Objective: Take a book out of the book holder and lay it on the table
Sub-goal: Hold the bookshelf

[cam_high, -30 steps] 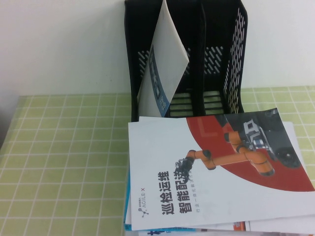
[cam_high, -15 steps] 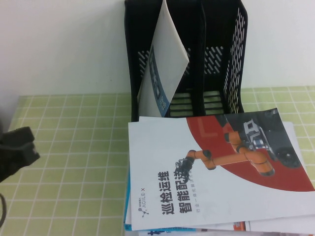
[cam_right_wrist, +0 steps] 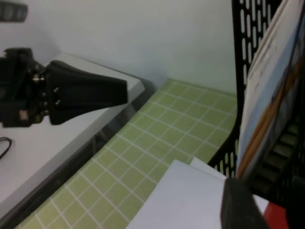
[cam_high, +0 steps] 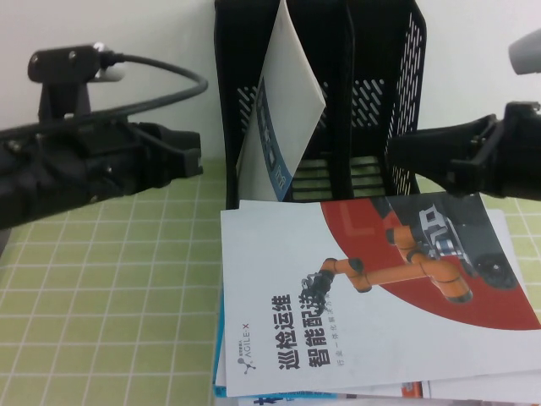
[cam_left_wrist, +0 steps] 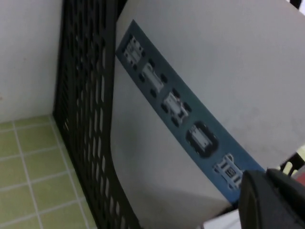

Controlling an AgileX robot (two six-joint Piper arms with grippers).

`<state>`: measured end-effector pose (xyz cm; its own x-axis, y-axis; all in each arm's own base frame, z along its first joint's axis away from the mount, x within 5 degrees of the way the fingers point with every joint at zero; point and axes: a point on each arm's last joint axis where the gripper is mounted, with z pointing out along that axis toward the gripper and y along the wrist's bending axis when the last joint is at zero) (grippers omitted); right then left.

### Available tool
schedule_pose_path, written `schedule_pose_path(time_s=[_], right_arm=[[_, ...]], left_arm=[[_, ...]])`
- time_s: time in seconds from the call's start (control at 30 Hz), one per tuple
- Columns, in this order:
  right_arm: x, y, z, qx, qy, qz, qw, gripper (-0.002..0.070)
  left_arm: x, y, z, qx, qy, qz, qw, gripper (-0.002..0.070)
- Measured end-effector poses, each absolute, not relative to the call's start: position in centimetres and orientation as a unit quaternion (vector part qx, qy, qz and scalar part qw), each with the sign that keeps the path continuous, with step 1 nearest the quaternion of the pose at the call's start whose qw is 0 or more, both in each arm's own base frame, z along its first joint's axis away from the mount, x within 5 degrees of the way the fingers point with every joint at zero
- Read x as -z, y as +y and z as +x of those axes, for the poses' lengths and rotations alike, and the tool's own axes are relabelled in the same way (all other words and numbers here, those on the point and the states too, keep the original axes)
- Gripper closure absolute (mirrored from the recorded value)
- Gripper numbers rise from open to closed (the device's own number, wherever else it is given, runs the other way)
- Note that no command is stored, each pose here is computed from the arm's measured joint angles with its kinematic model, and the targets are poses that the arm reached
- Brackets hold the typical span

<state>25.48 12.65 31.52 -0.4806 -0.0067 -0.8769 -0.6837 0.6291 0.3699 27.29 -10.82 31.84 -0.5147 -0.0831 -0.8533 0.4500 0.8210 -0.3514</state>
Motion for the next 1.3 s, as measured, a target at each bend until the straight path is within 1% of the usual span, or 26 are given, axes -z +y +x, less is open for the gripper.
schedule_pose_path(time_s=[0.1,0.17,0.23,0.4,0.5,0.57,0.63,0.73,0.93,1.07,1.3], right_arm=[[-31.3,13.4,26.9,-0.394,0.762,-0.226,0.461,0.0377],[-31.4,14.1,27.5,-0.404,0.755,-0.226,0.465,0.0338],[-31.4,14.9,27.9,-0.403,0.751,-0.227,0.472,0.0322],[-31.1,18.6,28.1,-0.37,0.755,-0.248,0.482,0.0312],[-30.3,21.0,27.8,-0.305,0.772,-0.256,0.494,0.0311],[-29.5,22.2,27.5,-0.26,0.784,-0.261,0.499,0.0311],[-28.7,23.0,27.5,-0.237,0.792,-0.264,0.497,0.0311],[-27.6,23.5,27.9,-0.23,0.805,-0.253,0.485,0.0311],[-25.5,23.5,28.9,-0.202,0.83,-0.229,0.467,0.0311],[-25.6,23.8,29.1,-0.208,0.829,-0.23,0.466,0.0311],[-27.0,25.0,31.2,-0.204,0.816,-0.218,0.494,0.0311]], left_arm=[[-31.8,-11.4,29.2,0.271,0.822,0.131,0.484,0.0678],[-32.0,-11.9,30.0,0.27,0.816,0.162,0.485,0.0678],[-32.1,-12.3,30.5,0.269,0.81,0.188,0.486,0.0678],[-33.1,-12.4,30.7,0.264,0.798,0.204,0.501,0.0678],[-33.8,-12.2,31.0,0.261,0.793,0.2,0.513,0.0678],[-34.2,-11.8,31.3,0.269,0.791,0.184,0.518,0.0678],[-34.5,-11.6,31.4,0.279,0.788,0.169,0.523,0.0678],[-34.6,-11.6,31.5,0.289,0.784,0.154,0.527,0.0678],[-34.8,-11.8,31.3,0.301,0.78,0.162,0.525,0.0678],[-34.8,-11.9,31.3,0.308,0.778,0.164,0.522,0.0678],[-34.9,-11.9,31.3,0.317,0.776,0.154,0.523,0.0678]])
